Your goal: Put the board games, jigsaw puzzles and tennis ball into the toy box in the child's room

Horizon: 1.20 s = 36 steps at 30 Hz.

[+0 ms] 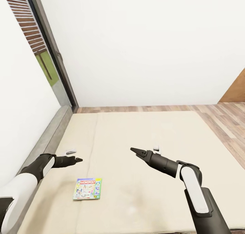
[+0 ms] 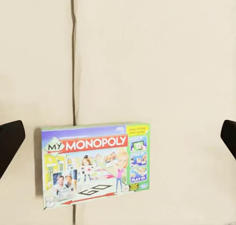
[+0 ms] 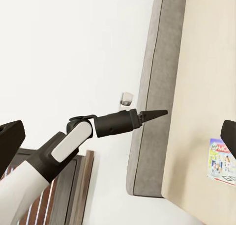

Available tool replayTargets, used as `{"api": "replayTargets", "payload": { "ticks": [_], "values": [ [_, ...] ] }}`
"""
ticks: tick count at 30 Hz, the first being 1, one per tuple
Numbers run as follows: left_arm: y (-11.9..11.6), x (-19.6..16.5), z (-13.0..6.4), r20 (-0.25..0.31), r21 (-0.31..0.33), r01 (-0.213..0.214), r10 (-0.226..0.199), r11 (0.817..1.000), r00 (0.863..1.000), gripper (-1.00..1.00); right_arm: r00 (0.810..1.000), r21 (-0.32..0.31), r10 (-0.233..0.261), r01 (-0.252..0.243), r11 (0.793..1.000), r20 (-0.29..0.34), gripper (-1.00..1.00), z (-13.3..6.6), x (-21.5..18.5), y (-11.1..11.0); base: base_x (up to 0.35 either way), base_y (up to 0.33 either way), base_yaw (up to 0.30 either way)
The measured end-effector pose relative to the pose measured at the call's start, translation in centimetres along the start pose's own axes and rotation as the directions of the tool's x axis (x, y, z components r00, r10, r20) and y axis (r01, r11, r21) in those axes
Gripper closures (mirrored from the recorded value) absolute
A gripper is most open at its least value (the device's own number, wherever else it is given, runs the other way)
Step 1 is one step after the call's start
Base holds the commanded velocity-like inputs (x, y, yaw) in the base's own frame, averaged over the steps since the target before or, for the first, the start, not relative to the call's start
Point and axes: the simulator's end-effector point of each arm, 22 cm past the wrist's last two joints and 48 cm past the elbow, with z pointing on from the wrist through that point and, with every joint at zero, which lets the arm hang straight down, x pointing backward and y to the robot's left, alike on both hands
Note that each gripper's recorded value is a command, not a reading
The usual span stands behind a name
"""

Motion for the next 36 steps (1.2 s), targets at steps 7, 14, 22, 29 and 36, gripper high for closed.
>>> {"api": "replayTargets", "payload": {
  "ticks": [7, 14, 22, 29, 36],
  "values": [
    [0.5, 0.1, 0.1, -0.002, -0.027, 0.0, 0.0, 1.0, 1.0, -1.0, 0.999, -0.004, -0.011, 0.011, 1.0, 0.031, -1.0, 0.1, -0.6, 0.1, 0.0, 0.005, -0.016],
    [1.0, 0.4, 0.6, -0.009, -0.066, 0.001, -0.002, 0.998, 1.0, -1.0, 0.998, 0.002, -0.018, 0.018, 1.0, 0.06, -1.0, 0.3, -1.1, -0.2, 0.0, 0.001, -0.002],
    [1.3, 1.0, 1.2, -0.02, -0.078, 0.005, -0.006, 0.997, 1.0, -1.0, 0.998, 0.009, -0.01, 0.009, 1.0, 0.059, -1.0, 0.4, -1.0, -0.8, 0.0, 0.0, 0.0],
    [1.6, 1.5, 1.7, -0.031, -0.081, 0.007, -0.01, 0.997, 0.999, -1.0, 0.998, 0.016, -0.002, 0.001, 1.0, 0.055, -1.0, 0.5, -0.8, -1.4, 0.0, 0.0, 0.002],
    [1.7, 1.7, 1.9, -0.035, -0.082, 0.008, -0.011, 0.997, 0.999, -1.0, 0.999, 0.021, 0.002, -0.003, 1.0, 0.054, -1.0, 0.5, -0.8, -1.9, 0.0, 0.0, 0.01]
  ]
}}
